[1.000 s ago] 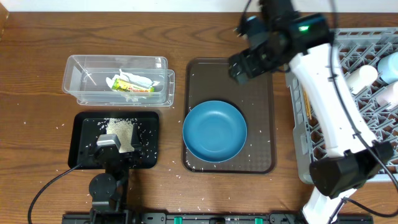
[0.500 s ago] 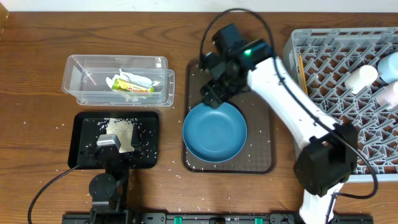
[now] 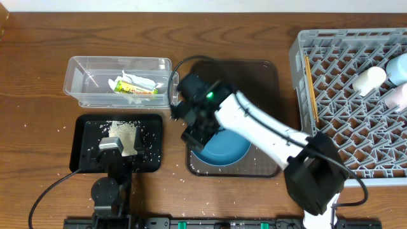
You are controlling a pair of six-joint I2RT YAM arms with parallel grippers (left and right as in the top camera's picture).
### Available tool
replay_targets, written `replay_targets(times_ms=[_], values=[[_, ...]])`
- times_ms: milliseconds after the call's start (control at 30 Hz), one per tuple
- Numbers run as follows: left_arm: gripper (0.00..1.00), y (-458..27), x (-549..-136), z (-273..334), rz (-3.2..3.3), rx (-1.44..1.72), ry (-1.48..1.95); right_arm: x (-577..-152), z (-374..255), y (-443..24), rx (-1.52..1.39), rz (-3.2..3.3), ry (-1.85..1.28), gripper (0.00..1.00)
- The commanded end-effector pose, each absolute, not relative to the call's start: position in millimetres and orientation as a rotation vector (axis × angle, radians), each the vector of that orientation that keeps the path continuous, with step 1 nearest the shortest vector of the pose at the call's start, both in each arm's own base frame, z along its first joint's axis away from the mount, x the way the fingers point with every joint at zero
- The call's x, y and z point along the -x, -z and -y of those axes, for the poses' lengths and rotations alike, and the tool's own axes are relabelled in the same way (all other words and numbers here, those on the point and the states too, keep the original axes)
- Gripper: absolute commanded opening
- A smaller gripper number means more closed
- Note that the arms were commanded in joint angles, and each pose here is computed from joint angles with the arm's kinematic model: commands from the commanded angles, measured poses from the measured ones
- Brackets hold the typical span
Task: Sort waste into correct bins and load items into the dishwasher rack
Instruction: 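Reach the right gripper to the blue plate's rim and grasp it, then lift the blue plate off the brown tray toward the grey rack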
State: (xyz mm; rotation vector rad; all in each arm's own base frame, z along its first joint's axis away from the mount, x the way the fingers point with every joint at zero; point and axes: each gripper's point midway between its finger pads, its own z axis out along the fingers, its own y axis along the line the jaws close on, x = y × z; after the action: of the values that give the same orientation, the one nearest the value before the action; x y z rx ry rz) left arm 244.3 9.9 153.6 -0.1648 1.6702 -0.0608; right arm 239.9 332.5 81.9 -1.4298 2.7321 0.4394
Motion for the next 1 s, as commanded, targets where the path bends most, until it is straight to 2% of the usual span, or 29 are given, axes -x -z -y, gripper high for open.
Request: replay_targets(times_ms=[0, 200, 467, 767, 967], values=[[0.89, -136.4, -243.4, -13.8, -1.717, 0.179, 0.035, -239.6, -324.1, -66.6, 1.402, -2.729, -0.174, 0.62], [0.89, -136.4, -243.4, -13.8, -1.717, 0.179, 0.035, -223.4, -329.5, -46.7, 1.411, -2.721, -0.143, 0.59], [0.89, -136.4, -243.4, -13.8, -1.717, 0.179, 0.035, -218.4, -325.0, -38.2, 1.346, -2.776, -0.138, 0.4], [0.89, -136.4, -243.4, -13.8, -1.717, 0.179, 0.035, -211.5, -315.7, -17.1, 1.274, -2.83, -0.127, 0.29], [0.89, -136.4, -243.4, -13.8, -1.717, 0.179, 0.035, -215.6, -322.3, -21.8, 1.215, -2.834, -0.151, 0.19]])
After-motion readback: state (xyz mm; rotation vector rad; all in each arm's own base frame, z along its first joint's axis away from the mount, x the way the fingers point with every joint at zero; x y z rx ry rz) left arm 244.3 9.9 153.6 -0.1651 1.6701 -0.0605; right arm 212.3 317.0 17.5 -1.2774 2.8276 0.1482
